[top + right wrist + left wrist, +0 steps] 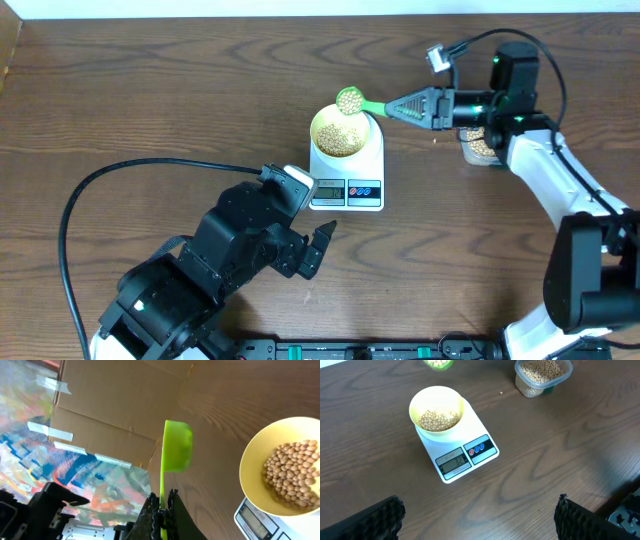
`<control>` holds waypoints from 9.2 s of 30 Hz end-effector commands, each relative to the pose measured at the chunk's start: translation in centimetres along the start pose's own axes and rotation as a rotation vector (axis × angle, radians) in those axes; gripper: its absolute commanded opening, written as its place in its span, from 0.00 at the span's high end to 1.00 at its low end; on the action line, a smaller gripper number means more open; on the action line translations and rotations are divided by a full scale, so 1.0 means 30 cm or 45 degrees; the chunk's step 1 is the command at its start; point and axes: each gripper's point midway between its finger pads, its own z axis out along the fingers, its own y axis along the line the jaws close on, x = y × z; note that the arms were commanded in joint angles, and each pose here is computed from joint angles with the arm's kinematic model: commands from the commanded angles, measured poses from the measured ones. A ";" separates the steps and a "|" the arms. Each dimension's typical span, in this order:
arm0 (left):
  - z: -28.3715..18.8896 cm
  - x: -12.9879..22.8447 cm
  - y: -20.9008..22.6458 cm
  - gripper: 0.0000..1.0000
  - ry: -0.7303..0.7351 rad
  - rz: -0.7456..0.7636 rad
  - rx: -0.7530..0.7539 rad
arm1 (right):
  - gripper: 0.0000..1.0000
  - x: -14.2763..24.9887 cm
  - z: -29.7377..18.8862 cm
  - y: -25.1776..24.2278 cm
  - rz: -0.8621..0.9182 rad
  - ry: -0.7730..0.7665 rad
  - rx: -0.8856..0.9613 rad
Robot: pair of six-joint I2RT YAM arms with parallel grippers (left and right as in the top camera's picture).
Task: Scoop item into bowl and weigh 50g on scale
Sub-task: 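Carry filled scoop with right gripper over the yellow bowl, then tip scoop with right gripper and shake beans into the yellow bowl, then return right gripper to the tub and scoop more soybeans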
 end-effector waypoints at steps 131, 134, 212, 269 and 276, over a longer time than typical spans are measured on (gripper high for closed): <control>-0.006 -0.009 0.002 0.02 -0.012 -0.004 -0.004 | 0.99 0.112 0.178 -0.185 -0.803 0.637 1.210; -0.006 -0.009 0.002 0.02 -0.012 -0.004 -0.004 | 0.99 0.110 0.177 -0.185 -0.818 0.644 1.211; -0.006 -0.009 0.002 0.02 -0.012 -0.004 -0.004 | 0.99 -0.005 -0.709 -0.253 0.166 0.203 2.103; -0.006 -0.009 0.002 0.02 -0.011 -0.004 -0.004 | 0.99 0.147 -0.724 -0.516 0.257 0.212 1.892; -0.006 -0.009 0.002 0.02 -0.012 -0.004 -0.004 | 0.99 0.160 -0.708 -0.532 0.327 0.144 1.787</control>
